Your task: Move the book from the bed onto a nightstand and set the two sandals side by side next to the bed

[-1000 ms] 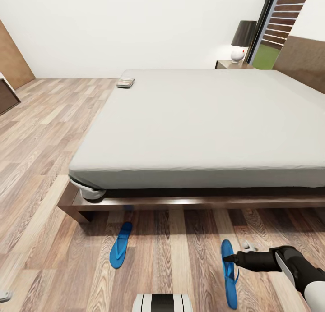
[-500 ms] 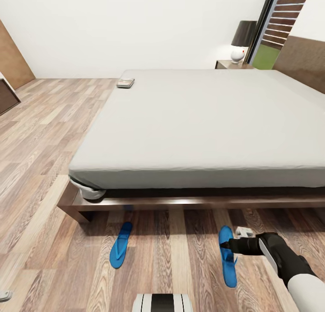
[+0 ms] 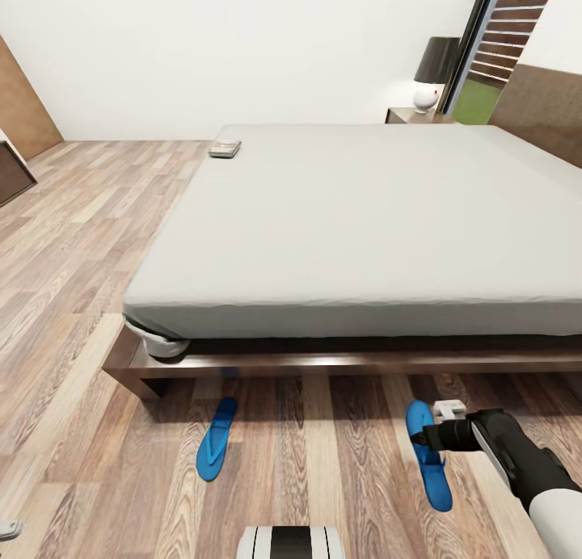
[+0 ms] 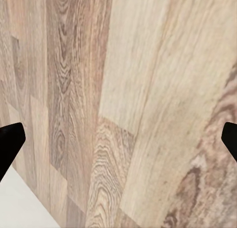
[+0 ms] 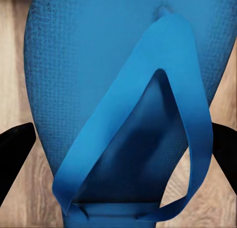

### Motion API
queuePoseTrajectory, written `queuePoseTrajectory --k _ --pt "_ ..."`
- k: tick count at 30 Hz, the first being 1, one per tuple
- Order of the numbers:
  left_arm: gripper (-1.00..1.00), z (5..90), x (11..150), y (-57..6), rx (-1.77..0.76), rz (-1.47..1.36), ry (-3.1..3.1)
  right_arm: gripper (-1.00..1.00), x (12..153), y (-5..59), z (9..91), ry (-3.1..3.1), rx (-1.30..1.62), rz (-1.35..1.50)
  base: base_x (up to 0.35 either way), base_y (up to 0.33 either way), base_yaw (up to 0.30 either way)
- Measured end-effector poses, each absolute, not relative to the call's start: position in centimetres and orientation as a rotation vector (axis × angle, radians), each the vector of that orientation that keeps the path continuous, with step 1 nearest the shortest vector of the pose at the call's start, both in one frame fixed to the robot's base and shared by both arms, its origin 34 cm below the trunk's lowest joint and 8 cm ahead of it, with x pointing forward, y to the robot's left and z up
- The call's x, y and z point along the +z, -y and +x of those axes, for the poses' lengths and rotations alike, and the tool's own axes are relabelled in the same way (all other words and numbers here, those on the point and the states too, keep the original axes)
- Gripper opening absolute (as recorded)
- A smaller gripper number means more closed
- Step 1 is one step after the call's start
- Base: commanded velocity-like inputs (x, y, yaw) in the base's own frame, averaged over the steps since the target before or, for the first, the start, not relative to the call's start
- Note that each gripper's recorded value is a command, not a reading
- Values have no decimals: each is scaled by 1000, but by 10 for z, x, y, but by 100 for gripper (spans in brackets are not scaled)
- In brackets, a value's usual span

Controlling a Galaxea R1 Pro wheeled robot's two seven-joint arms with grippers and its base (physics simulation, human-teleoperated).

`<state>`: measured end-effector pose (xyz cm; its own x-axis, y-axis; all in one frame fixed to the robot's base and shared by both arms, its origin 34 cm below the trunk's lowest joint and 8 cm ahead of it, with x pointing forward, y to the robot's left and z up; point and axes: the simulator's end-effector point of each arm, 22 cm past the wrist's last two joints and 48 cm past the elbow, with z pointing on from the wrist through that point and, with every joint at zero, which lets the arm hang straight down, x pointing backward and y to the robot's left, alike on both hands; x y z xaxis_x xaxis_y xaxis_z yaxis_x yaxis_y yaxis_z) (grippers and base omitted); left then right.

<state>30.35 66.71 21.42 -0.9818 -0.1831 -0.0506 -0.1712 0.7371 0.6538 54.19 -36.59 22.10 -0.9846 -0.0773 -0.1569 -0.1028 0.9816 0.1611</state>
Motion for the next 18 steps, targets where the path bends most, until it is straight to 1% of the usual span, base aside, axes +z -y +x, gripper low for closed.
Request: queuePoseTrajectory --k 18 --pt "100 306 215 -668 -1101 290 2922 -100 217 374 536 -3003 165 -226 0 0 0"
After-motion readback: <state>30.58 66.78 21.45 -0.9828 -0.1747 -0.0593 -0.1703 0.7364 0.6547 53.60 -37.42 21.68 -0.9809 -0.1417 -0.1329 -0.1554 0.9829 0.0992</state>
